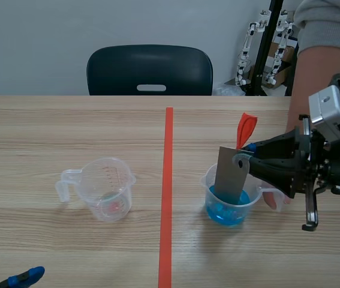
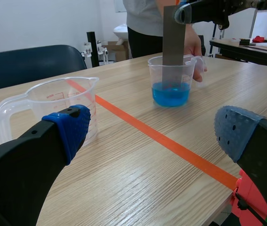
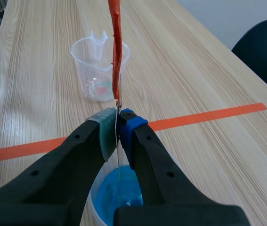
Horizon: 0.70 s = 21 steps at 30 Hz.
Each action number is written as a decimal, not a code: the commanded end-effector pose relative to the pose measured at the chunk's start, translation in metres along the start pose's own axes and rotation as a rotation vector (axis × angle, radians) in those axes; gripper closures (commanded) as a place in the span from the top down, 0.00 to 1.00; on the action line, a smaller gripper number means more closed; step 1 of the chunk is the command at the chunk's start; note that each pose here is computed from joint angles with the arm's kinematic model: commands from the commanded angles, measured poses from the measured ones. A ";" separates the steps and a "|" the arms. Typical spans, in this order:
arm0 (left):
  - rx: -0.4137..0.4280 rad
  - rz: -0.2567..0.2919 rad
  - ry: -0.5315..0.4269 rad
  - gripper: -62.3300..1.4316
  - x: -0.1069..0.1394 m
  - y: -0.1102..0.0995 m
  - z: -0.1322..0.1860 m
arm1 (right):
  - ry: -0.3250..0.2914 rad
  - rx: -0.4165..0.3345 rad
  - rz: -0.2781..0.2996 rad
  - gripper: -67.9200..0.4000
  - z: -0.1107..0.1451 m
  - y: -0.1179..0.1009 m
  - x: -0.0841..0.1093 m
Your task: Do the redox reaction experiment. hold the plate still in the solution
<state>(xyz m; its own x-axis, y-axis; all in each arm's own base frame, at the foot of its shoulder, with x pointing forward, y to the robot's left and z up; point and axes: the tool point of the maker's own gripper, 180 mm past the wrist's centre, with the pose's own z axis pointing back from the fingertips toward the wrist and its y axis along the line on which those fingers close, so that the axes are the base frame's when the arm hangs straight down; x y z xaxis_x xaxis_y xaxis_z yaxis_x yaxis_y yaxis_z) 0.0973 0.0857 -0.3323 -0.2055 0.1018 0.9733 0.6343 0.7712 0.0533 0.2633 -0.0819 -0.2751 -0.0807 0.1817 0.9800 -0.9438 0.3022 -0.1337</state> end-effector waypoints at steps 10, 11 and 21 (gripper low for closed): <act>0.004 -0.006 -0.054 0.89 0.011 0.001 0.000 | -0.004 -0.026 0.025 0.02 0.001 -0.011 0.007; 0.004 -0.006 -0.054 0.89 0.011 0.001 0.000 | 0.007 -0.026 0.024 0.01 0.001 -0.011 0.005; 0.004 -0.006 -0.054 0.89 0.011 0.001 0.000 | 0.008 -0.026 0.024 0.01 0.001 -0.011 0.005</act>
<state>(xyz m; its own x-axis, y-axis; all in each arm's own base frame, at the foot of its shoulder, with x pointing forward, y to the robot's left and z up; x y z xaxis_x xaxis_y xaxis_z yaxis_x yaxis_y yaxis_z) 0.0973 0.0857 -0.3323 -0.2055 0.1018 0.9733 0.6343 0.7712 0.0533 0.2653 -0.0841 -0.2835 -0.0723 0.2293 0.9707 -0.9405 0.3084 -0.1429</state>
